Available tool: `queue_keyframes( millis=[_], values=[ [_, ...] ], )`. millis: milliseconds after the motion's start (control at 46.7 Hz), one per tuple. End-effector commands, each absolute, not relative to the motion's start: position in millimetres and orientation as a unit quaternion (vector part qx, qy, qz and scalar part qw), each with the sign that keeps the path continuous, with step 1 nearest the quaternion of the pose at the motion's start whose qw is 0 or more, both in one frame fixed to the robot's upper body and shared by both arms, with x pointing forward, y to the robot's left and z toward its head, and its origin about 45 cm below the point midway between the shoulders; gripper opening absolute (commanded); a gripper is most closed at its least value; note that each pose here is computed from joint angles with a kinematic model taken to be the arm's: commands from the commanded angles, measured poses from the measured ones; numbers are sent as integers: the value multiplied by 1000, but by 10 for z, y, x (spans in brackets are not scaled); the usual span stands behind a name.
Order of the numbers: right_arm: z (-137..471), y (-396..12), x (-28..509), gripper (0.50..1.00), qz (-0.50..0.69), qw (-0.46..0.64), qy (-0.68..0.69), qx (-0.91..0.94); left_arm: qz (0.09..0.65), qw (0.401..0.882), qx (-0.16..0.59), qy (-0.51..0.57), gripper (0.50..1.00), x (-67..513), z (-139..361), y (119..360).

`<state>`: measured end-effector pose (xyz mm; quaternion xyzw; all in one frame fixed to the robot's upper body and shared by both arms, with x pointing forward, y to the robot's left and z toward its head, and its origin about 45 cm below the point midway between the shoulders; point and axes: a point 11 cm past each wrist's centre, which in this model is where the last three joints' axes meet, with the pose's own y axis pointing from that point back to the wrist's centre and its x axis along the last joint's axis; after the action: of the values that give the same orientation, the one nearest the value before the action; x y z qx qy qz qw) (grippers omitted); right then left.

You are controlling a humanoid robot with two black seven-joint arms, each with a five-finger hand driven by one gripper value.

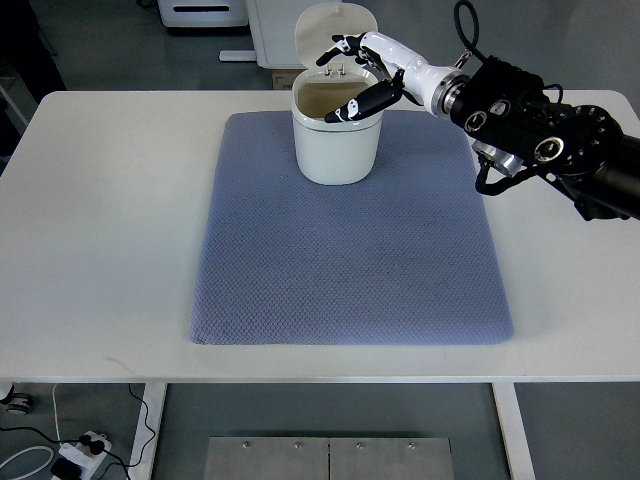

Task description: Put lemon in trash with right hand

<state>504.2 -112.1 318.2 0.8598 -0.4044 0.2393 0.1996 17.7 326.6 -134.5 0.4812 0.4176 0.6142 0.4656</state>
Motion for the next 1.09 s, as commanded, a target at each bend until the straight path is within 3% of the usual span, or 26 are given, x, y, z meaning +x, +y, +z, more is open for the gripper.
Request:
queue_keyframes(
  millis=[0,471,663,1070],
  values=[
    [3192,-1190,4939,1000,228,196,-393,869,614,465,481,418,1000,177,-1345,3265],
    [3104,-2264,4579,1000,180,181,-466,847,614,465,481,418,1000,177,-1345,3265],
    [2771,-2658,4495,1000,62,121,-552,822,614,465,482,418,1000,168,-1346,3266],
    [2496,-2833,4582,1000,-86,21,-636,766,614,465,481,418,1000,177,-1345,3265]
  ],
)
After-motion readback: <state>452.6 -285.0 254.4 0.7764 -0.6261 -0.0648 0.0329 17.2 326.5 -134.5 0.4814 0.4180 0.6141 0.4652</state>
